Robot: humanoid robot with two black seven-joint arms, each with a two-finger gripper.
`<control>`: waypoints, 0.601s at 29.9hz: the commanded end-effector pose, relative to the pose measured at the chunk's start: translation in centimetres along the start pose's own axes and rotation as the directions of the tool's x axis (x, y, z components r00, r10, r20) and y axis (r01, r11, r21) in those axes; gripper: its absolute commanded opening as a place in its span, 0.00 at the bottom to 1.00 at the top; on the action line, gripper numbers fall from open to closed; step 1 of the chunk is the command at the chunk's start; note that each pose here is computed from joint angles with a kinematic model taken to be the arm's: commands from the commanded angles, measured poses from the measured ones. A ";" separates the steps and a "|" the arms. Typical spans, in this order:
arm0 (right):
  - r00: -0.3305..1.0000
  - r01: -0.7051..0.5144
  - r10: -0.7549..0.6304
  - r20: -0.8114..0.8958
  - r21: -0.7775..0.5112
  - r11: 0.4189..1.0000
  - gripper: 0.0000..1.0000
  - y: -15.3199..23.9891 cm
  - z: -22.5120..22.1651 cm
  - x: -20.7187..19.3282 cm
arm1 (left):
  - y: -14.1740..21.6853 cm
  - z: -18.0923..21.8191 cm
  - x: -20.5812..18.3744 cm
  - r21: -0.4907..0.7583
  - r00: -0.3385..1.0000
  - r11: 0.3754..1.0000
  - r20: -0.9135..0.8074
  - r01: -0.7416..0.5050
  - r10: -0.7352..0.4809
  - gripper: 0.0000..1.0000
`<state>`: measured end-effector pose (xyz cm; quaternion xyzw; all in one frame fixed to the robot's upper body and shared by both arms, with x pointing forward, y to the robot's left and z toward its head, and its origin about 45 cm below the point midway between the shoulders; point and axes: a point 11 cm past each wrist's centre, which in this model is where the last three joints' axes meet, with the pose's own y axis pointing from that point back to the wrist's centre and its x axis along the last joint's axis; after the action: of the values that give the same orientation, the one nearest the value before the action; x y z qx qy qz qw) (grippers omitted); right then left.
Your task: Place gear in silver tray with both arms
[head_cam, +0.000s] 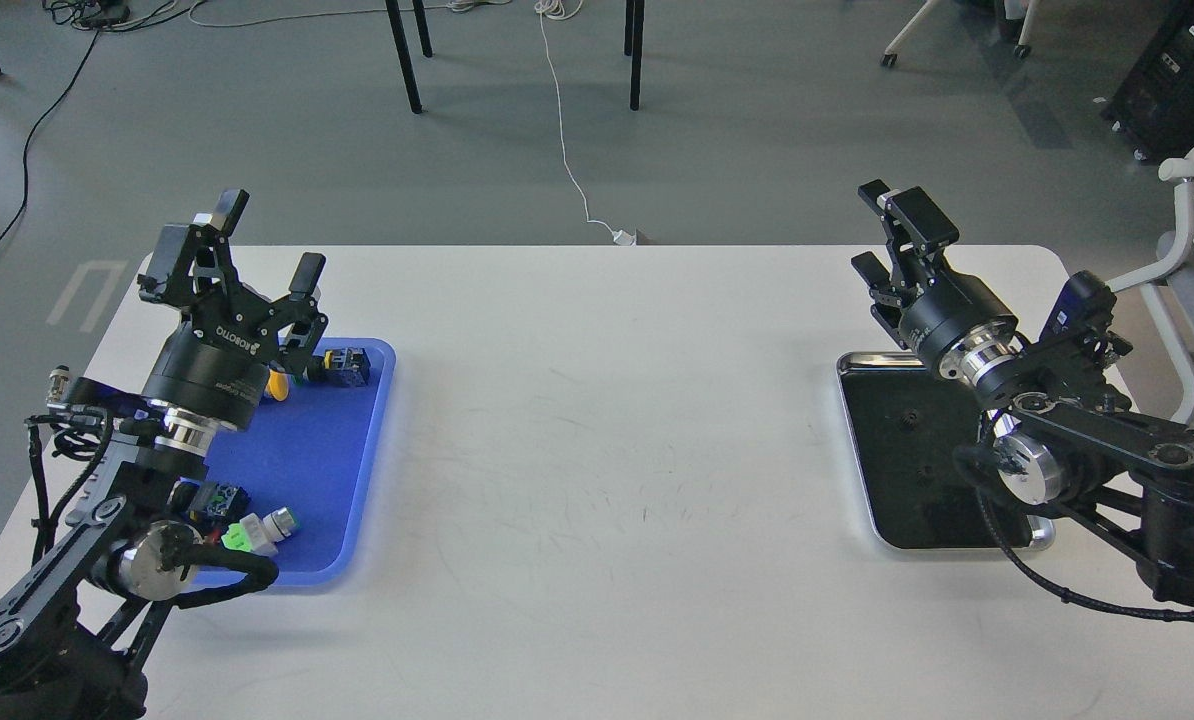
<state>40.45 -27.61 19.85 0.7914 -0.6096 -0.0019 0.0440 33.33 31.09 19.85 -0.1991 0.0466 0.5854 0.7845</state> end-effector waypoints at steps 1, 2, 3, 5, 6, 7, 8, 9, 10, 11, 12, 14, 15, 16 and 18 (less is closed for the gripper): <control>0.988 -0.039 0.040 0.146 -0.014 0.999 0.99 0.1 0.8 -1.0 | 0.8 -1.3 -0.5 0.026 0.999 1.000 -0.029 -0.015 0.016 0.98; 0.985 -0.042 0.044 0.166 -0.020 0.999 0.99 0.2 1.1 -1.2 | 0.8 -1.6 -0.7 0.030 0.999 0.999 -0.039 -0.015 0.016 0.98; 0.982 -0.037 0.040 0.184 -0.022 0.999 0.99 0.4 1.2 -1.4 | 0.9 -2.0 -0.9 0.040 0.999 0.999 -0.046 -0.016 0.018 0.98; 0.976 -0.025 0.030 0.215 -0.025 0.999 0.99 0.8 1.3 -1.7 | 1.1 -3.0 -1.0 0.099 0.999 0.995 -0.048 -0.008 0.013 0.98; 0.973 -0.018 0.024 0.230 -0.028 0.999 0.99 1.0 1.4 -1.9 | 1.2 -3.5 -1.0 0.141 0.999 0.990 -0.047 -0.003 0.010 0.98; 0.968 -0.010 0.016 0.251 -0.027 1.000 0.99 1.1 1.4 -2.0 | 1.3 -4.0 -1.1 0.186 0.999 0.983 -0.048 0.000 0.009 0.98; 0.960 0.002 0.005 0.280 -0.025 1.000 0.99 1.2 1.5 -2.1 | 1.3 -4.2 -1.0 0.210 0.999 0.978 -0.048 -0.004 0.015 0.98; 0.952 0.013 -0.006 0.305 -0.020 1.000 0.99 1.3 1.4 -2.1 | 1.3 -4.4 -0.9 0.224 0.999 0.975 -0.046 -0.009 0.019 0.98; 0.944 0.030 -0.022 0.330 -0.020 0.999 0.99 1.4 1.6 -2.2 | 1.1 -4.5 -0.9 0.226 0.999 0.974 -0.046 -0.012 0.023 0.98; 0.935 0.048 -0.039 0.353 -0.016 0.999 0.99 1.6 1.7 -2.2 | 1.1 -4.8 -0.8 0.233 0.999 0.972 -0.038 -0.020 0.030 0.98; 0.929 0.064 -0.055 0.367 -0.013 0.998 0.99 1.9 1.7 -2.0 | 1.1 -5.1 -0.6 0.239 0.999 0.971 -0.025 -0.029 0.036 0.98; 0.925 0.086 -0.077 0.372 -0.008 0.996 0.99 2.2 1.7 -1.6 | 1.0 -5.1 -0.4 0.238 0.999 0.971 -0.006 -0.030 0.032 0.98; 0.924 0.093 -0.081 0.375 -0.014 0.996 0.99 2.5 1.9 -1.4 | 0.9 -5.1 -0.3 0.233 0.999 0.972 -0.002 -0.032 0.033 0.98; 0.923 0.092 -0.078 0.376 -0.020 0.996 0.99 2.7 2.2 -1.4 | 1.0 -5.1 -0.2 0.229 0.999 0.973 -0.001 -0.035 0.036 0.98; 0.925 0.083 -0.067 0.375 -0.027 0.996 0.99 2.8 2.5 -1.2 | 0.9 -4.9 -0.2 0.207 0.999 0.978 -0.003 -0.038 0.040 0.98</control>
<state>37.57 -27.01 17.95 0.8000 -0.5743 -0.1633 -0.0596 33.13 29.23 15.03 -0.1080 0.1214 0.5885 0.7920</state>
